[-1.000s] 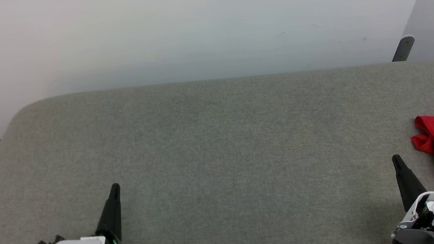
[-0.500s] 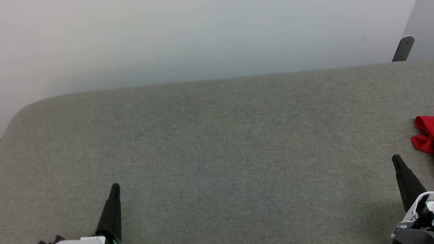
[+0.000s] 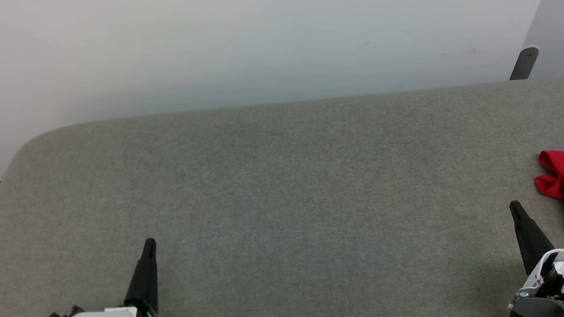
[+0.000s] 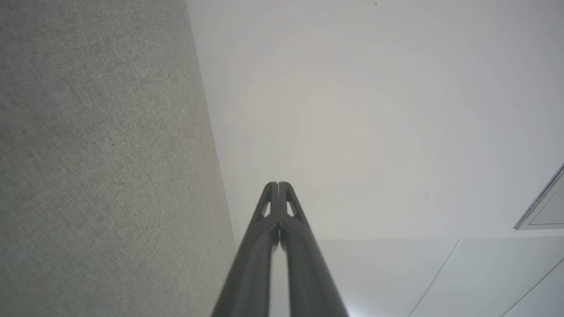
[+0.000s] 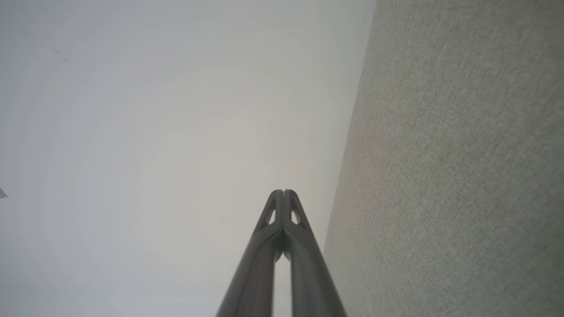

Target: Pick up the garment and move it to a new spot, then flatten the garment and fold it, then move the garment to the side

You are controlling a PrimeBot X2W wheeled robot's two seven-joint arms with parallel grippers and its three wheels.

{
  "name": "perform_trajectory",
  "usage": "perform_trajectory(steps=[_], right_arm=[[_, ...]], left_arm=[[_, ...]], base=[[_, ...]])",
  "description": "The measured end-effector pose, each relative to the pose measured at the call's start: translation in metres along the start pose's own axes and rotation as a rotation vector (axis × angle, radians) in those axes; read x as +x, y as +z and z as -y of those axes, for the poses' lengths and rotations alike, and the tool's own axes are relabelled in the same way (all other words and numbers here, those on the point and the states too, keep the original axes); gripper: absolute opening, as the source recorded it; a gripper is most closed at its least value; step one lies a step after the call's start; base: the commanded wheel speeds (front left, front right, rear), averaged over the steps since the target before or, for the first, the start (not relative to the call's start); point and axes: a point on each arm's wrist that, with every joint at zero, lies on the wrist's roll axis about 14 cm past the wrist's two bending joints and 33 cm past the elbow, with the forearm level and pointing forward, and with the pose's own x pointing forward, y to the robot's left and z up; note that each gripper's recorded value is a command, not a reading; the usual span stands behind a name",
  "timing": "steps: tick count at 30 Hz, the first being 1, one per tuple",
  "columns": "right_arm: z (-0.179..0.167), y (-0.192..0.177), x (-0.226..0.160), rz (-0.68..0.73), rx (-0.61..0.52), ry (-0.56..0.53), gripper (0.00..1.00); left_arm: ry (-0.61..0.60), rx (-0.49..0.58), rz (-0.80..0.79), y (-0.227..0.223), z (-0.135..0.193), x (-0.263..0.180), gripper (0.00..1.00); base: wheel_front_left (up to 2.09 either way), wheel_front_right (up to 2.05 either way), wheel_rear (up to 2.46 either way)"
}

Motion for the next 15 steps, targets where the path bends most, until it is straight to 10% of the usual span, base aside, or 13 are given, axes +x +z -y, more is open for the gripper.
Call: perform_trajectory(steps=[15], right_arm=[[0.0000,0.0000,0.0000,0.000,0.000,0.000,0.00]], left_arm=[[0.000,0.000,0.000,-0.0001,0.0001,0.0000,0.00]], base=[[0.00,0.00,0.00]])
